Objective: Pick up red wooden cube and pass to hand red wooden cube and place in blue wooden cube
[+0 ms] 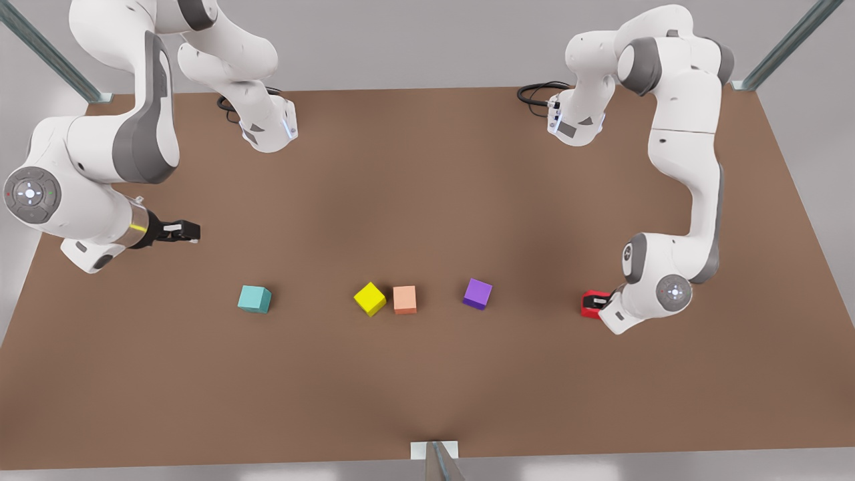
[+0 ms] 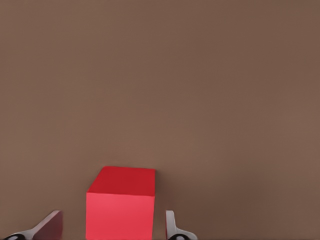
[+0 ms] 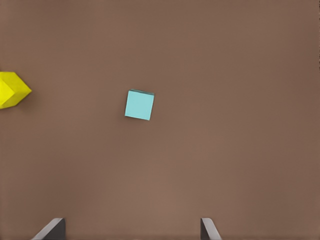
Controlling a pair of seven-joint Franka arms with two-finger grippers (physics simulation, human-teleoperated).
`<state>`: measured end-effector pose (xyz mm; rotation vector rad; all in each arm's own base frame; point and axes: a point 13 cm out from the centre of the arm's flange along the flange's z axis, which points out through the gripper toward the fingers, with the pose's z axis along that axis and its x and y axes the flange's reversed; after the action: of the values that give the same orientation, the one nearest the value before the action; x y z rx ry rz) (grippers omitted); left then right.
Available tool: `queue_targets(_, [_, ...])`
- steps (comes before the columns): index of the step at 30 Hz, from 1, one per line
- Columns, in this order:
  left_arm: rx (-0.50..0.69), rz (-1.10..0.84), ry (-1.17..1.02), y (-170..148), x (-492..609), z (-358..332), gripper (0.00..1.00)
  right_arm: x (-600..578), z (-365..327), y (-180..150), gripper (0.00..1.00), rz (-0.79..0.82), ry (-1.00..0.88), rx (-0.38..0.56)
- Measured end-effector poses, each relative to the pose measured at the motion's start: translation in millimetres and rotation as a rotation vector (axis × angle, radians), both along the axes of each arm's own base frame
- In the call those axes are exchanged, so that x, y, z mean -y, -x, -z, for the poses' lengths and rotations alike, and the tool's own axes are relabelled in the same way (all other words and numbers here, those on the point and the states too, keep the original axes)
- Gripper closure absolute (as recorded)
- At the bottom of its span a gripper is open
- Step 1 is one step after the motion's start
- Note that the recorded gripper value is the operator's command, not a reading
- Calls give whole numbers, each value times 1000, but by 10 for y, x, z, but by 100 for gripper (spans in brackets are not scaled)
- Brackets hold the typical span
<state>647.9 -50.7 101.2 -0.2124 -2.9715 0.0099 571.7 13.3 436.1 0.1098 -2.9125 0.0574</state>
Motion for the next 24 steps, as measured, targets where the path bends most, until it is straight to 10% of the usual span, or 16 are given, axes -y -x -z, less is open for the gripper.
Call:
queue_targets(14, [-18, 30, 7, 217, -40, 700, 0, 60, -73, 19, 0, 1, 9, 6])
queue_targets(16, [-11, 34, 2, 203, -44, 710, 40, 58, -62, 24, 0, 1, 8, 2])
queue_targets(24, [36, 9, 8, -1, -21, 492, 49, 71, -40, 38, 0, 7, -2, -9])
